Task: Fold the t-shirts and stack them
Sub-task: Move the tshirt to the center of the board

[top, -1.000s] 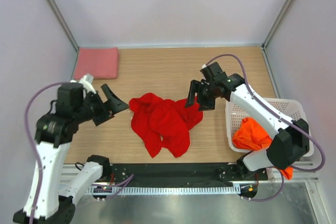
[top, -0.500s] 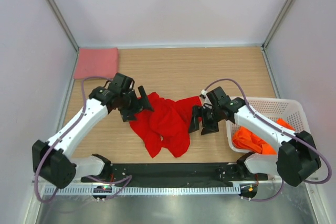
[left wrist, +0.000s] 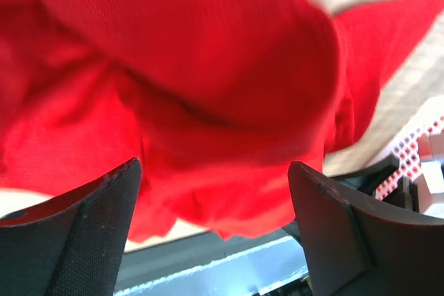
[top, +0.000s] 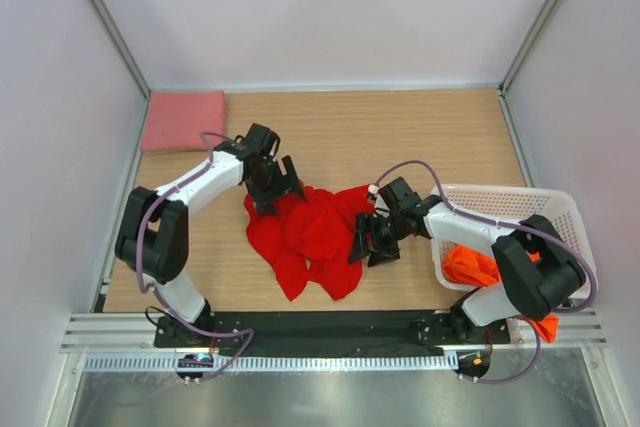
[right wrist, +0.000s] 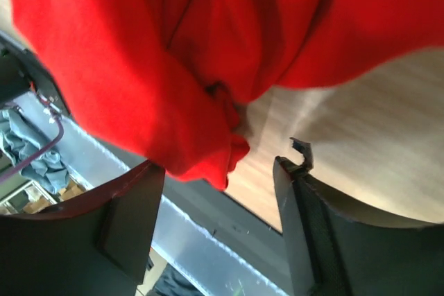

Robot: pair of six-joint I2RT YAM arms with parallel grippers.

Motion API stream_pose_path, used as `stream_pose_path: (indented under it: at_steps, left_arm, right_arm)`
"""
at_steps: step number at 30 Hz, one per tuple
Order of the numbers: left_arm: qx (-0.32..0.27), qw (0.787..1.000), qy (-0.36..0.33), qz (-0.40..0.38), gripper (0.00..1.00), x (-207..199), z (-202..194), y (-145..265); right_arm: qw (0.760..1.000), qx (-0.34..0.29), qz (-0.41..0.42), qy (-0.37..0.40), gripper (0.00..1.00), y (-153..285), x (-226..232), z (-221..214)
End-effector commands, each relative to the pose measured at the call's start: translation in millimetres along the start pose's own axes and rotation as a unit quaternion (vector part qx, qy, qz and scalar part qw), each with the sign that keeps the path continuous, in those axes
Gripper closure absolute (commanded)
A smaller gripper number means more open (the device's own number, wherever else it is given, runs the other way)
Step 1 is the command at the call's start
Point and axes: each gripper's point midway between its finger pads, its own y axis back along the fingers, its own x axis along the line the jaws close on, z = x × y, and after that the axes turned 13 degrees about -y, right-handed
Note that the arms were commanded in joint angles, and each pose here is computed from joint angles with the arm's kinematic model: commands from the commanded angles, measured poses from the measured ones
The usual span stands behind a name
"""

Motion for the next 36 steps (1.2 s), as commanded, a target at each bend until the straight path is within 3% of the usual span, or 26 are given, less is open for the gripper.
stream_pose_path:
  at_steps: [1,3,4,6,7,10,12,13,14,20,21,25,29,36]
  left_arm:
    - [-0.024,0.999,-0.024,-0.036,0.19,-16,28,-2]
    - [-0.026,0.998,-0.034,-0.043,0.28,-19,31,-4]
    - [-0.030,0.998,-0.037,-0.045,0.40,-21,36,-3]
    - [-0.038,0.997,-0.048,-0.043,0.53,-21,40,-2]
    - [-0.042,0.997,-0.048,-0.041,0.69,-19,43,0]
    - [-0.053,0.996,-0.046,-0.045,1.00,-19,51,7]
    - [-0.065,0.995,-0.050,-0.053,1.00,-24,54,16]
    - [-0.068,0.995,-0.051,-0.052,1.00,-24,54,21]
    - [-0.084,0.993,-0.056,-0.059,1.00,-28,56,35]
    - [-0.151,0.982,-0.080,-0.085,1.00,-43,46,113]
    - [-0.163,0.979,-0.085,-0.088,1.00,-46,45,125]
    - [-0.221,0.963,-0.115,-0.100,1.00,-52,35,187]
    - [-0.277,0.943,-0.148,-0.112,1.00,-61,24,250]
    - [-0.365,0.894,-0.189,-0.180,1.00,-94,8,355]
  right_arm:
    - [0.999,-0.030,0.012,0.004,0.33,-7,9,16]
    - [1.000,-0.028,0.010,-0.001,0.39,-9,7,16]
    - [1.000,-0.028,0.013,-0.003,0.44,-10,8,15]
    - [0.999,-0.033,0.023,-0.009,0.50,-11,12,18]
    - [0.999,-0.033,0.027,-0.012,0.56,-12,13,17]
    - [0.998,-0.036,0.038,-0.020,0.73,-12,17,18]
    - [0.998,-0.045,0.049,-0.021,0.83,-8,23,21]
    - [0.997,-0.050,0.053,-0.020,0.95,-6,26,22]
    - [0.996,-0.064,0.051,-0.018,0.98,-3,27,26]
    - [0.980,-0.189,0.041,0.045,0.99,64,56,52]
    - [0.975,-0.219,0.009,0.040,0.98,76,48,58]
    - [0.940,-0.327,-0.025,0.091,0.99,151,64,74]
    - [0.888,-0.441,-0.036,0.125,0.98,247,96,82]
    - [0.815,-0.555,-0.028,0.167,0.99,369,136,70]
